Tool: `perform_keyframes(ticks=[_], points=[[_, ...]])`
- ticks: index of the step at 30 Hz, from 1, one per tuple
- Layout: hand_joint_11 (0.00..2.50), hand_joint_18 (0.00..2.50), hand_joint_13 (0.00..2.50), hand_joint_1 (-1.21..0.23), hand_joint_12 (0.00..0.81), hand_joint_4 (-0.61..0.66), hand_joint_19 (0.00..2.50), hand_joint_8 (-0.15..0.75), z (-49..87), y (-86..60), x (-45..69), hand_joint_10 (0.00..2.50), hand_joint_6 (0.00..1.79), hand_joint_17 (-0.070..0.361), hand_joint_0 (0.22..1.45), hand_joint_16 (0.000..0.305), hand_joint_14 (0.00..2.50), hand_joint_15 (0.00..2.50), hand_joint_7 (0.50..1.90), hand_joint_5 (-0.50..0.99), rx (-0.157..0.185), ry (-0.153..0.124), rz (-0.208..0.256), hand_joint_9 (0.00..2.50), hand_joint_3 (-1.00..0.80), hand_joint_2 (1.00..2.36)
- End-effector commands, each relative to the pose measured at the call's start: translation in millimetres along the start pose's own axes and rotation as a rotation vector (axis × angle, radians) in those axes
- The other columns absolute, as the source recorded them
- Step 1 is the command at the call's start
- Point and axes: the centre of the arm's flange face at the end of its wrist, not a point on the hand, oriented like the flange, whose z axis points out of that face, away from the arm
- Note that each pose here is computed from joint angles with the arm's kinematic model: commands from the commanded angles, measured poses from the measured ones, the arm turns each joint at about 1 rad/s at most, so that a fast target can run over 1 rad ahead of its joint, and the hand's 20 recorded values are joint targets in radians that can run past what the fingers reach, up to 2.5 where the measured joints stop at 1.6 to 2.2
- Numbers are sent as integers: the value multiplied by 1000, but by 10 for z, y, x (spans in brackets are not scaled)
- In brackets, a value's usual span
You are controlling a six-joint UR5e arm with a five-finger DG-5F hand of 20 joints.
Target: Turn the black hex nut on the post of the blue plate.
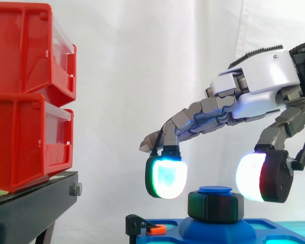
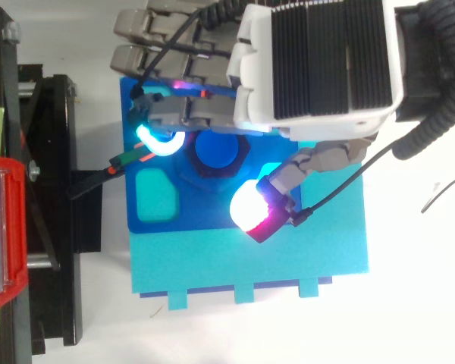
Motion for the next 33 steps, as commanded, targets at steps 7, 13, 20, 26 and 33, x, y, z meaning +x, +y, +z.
perform_keyframes(ticks=[7, 13, 20, 26, 33], points=[[0, 0, 0, -805, 383, 188, 0, 239, 63, 175, 72, 0, 502, 140, 408, 62, 0, 0, 875, -241, -2, -4, -6, 84, -500, 1000], [0, 0, 0, -830, 370, 177, 0, 229, 81, 205, 145, 0, 502, 134, 438, 59, 0, 0, 876, -241, -5, -6, -8, 91, -500, 1000], [0, 0, 0, -836, 356, 160, 0, 215, 84, 206, 214, 0, 502, 125, 488, 56, 0, 0, 881, -239, -6, -3, -8, 107, -500, 1000], [0, 0, 0, -811, 352, 162, 0, 216, 73, 161, 211, 0, 502, 120, 505, 53, 0, 0, 896, -236, 0, -2, -10, 127, -500, 1000], [0, 0, 28, -820, 357, 183, 0, 230, 62, 127, 211, 0, 502, 119, 514, 53, 0, 0, 916, -225, 5, 2, -10, 190, -500, 1000]])
